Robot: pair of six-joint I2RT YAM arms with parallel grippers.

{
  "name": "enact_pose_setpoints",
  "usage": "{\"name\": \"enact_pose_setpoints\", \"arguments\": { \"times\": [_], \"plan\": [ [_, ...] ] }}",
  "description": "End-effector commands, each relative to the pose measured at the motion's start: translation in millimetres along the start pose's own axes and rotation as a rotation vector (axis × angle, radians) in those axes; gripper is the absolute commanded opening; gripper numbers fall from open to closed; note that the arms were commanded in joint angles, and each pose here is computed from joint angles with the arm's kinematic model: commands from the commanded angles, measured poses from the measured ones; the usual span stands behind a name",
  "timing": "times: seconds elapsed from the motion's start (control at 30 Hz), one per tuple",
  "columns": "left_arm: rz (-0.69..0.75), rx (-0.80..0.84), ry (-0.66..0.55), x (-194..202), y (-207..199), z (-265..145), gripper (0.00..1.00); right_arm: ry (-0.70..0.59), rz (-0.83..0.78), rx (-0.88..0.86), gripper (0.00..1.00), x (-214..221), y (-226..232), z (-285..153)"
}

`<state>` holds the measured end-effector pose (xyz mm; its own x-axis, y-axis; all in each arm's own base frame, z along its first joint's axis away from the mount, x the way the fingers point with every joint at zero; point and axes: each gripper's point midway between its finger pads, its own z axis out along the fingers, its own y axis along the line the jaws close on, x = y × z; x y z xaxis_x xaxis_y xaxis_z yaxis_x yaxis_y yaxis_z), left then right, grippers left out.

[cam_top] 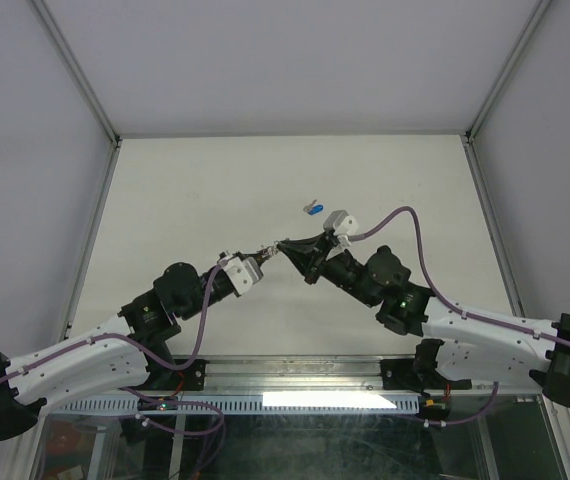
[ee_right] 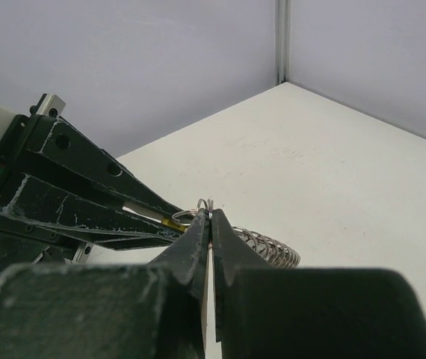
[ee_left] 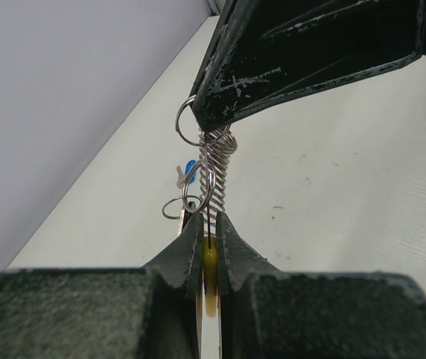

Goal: Put the keys on the keyring

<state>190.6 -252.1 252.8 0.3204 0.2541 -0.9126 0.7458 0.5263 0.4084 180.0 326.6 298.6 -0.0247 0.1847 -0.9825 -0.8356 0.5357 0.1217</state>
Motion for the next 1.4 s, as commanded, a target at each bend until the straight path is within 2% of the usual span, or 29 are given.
{"name": "enact_pose_setpoints", "arguments": {
  "times": [0.0, 0.3, 0.87, 1.1, 1.37],
  "plan": [
    [0.0, 0.012, -0.078, -30.5, 3.7, 1.7, 0.0, -0.122, 0.037, -0.005, 0.0, -34.0, 4.2, 8.0],
    [-0.021, -0.007, -0.111, -37.9, 7.3, -1.2, 0.0, -0.092, 0.009, 0.025, 0.0, -18.6, -2.8, 7.9],
    [-0.061, -0.023, -0.123, -41.1, 9.6, -2.4, 0.0, -0.173, -0.007, 0.073, 0.0, -28.6, -14.1, -3.7],
    [-0.067, -0.083, -0.101, -38.3, 20.8, -4.7, 0.0, -0.074, -0.035, -0.046, 0.0, -15.5, 5.9, -9.3],
    [-0.065, -0.089, -0.102, -41.5, 23.0, -4.0, 0.0, 0.015, -0.04, -0.076, 0.0, 1.7, 10.6, -13.1]
  ]
}}
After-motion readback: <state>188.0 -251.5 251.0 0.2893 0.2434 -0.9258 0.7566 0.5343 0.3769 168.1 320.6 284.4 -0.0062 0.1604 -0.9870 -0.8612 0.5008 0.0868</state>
